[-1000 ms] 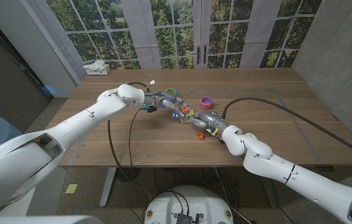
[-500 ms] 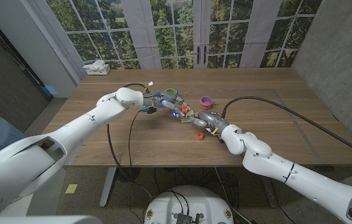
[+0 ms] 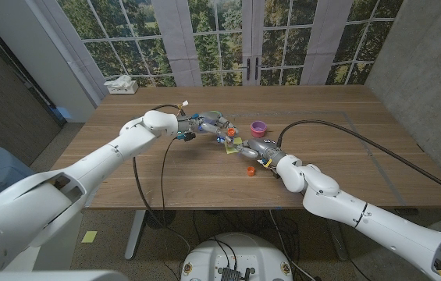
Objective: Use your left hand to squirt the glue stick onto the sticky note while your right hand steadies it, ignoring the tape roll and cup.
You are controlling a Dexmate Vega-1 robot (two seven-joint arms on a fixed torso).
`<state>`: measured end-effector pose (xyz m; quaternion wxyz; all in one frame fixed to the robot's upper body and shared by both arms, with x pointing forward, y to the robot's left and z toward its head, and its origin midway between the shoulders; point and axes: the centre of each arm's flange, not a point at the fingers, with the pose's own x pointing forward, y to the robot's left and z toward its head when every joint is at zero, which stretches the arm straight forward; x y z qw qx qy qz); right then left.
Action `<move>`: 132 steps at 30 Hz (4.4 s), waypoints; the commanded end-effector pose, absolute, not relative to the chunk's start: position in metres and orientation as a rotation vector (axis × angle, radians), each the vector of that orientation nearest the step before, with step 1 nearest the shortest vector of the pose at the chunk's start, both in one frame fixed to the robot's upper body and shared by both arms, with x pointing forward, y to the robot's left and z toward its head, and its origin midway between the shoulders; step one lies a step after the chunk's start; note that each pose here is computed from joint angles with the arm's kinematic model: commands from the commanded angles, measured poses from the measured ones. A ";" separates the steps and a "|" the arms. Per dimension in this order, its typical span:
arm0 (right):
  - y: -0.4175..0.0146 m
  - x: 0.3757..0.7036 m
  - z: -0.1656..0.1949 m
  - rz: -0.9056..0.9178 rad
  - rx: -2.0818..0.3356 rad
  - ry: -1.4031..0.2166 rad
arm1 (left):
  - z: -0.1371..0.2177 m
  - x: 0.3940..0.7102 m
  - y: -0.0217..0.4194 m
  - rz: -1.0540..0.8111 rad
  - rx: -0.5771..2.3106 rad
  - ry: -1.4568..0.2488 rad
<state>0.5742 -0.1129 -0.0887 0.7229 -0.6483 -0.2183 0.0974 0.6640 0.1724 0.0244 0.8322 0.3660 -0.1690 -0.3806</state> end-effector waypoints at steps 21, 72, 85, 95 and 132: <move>-0.110 0.577 -0.086 0.228 -1.430 -0.470 | 0.023 0.679 0.175 -0.776 0.862 -0.364; -0.117 0.581 -0.088 0.245 -1.430 -0.445 | 0.051 0.676 0.176 -0.679 0.724 -0.521; -0.120 0.584 -0.087 0.233 -1.418 -0.449 | 0.070 0.668 0.172 -0.703 0.698 -0.580; -0.120 0.582 -0.082 0.227 -1.377 -0.457 | 0.081 0.647 0.164 -0.641 0.820 -0.687; -0.140 0.566 -0.066 0.142 -1.126 -0.634 | 0.083 0.622 0.168 -0.505 0.892 -0.729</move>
